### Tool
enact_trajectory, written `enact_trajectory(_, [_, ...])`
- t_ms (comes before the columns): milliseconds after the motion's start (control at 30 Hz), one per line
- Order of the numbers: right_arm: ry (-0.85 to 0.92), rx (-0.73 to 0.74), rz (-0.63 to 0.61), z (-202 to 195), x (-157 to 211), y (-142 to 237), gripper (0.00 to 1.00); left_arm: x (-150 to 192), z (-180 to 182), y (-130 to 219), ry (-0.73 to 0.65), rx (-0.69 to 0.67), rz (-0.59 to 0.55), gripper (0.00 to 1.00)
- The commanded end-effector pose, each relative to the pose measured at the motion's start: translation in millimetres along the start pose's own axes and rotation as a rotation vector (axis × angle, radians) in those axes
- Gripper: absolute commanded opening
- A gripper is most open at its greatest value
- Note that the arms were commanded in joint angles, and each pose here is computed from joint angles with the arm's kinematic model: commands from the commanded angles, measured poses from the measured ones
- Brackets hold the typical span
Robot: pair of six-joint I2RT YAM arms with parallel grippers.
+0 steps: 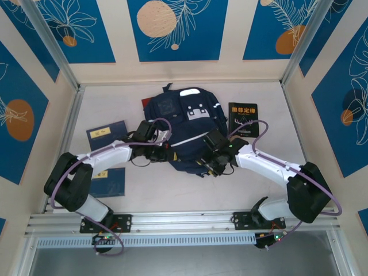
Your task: Pack books, pencil case, and school supplies into a backpack
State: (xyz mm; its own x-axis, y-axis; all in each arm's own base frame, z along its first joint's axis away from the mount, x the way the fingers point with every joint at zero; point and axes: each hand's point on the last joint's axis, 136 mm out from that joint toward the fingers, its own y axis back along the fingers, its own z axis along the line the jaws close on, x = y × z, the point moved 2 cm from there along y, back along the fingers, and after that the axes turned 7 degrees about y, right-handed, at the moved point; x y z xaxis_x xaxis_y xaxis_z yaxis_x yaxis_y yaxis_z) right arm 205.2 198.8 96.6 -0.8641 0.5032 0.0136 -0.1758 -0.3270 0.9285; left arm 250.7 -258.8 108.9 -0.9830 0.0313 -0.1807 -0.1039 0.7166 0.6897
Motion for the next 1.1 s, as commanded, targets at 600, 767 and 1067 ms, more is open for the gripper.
enact_trajectory(600, [-0.072, 0.249, -0.023, -46, -19, -37, 0.02, -18, 60, 29, -0.147, -0.478, -0.115, 0.0])
enact_trajectory(767, [-0.07, 0.307, -0.066, -58, -24, -27, 0.0, -33, 75, 45, -0.21, -0.638, -0.162, 0.0])
enact_trajectory(1067, [-0.031, 0.276, -0.083, -55, -29, -21, 0.0, -76, 105, 58, -0.201, -0.787, -0.243, 0.0])
